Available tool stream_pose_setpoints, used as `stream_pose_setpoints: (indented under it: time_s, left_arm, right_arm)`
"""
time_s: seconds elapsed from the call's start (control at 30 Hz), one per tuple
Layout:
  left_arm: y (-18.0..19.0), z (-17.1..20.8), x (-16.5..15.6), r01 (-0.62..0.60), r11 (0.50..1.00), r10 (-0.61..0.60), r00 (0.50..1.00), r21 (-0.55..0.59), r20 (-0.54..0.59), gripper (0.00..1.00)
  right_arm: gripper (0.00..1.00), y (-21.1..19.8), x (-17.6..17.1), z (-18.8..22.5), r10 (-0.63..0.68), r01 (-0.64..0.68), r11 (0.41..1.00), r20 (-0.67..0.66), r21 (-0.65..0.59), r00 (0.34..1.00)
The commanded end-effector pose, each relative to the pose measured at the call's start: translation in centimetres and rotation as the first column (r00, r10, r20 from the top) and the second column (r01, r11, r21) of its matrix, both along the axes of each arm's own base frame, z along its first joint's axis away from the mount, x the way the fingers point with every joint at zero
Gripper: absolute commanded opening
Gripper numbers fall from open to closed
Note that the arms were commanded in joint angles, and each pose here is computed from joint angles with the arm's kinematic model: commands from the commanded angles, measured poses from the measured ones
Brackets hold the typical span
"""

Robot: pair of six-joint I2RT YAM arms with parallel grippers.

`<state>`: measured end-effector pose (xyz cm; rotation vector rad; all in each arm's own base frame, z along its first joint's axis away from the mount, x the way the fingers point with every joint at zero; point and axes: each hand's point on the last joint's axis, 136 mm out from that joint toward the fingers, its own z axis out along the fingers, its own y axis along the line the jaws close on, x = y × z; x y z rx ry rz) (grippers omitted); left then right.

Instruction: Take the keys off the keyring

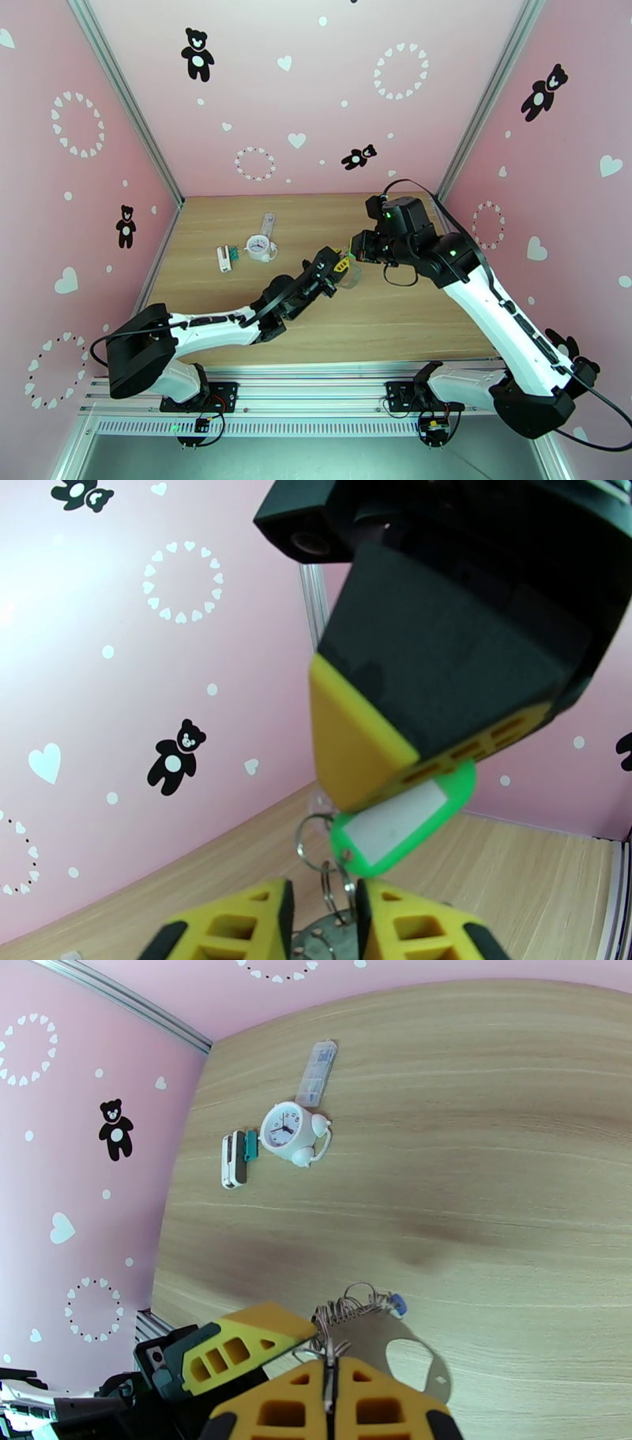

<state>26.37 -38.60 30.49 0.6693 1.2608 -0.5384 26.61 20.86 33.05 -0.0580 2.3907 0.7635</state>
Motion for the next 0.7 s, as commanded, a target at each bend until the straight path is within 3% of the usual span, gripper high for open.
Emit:
stream_pose_setpoints:
  time_s: [0.0, 0.4, 0.67]
  left_arm:
    - [-0.5, 1.9, 0.1, 0.006, 1.000, -0.006, 1.000, -0.027, 0.022, 0.22]
    - [-1.0, 0.7, 0.1, 0.024, 1.000, -0.024, 1.000, -0.001, -0.014, 0.22]
    - [-1.0, 0.6, 0.0, 0.028, 1.000, -0.028, 0.999, 0.002, -0.022, 0.15]
  right_arm:
    - [0.00, -0.1, -0.3, 1.2, -0.007, 0.006, 1.000, 0.040, 0.028, 0.999]
    - [0.00, -0.4, -0.5, 1.7, -0.012, 0.010, 0.999, 0.057, 0.037, 0.998]
    - [0.00, -0.6, -0.6, 2.1, -0.010, 0.007, 0.999, 0.079, 0.033, 0.997]
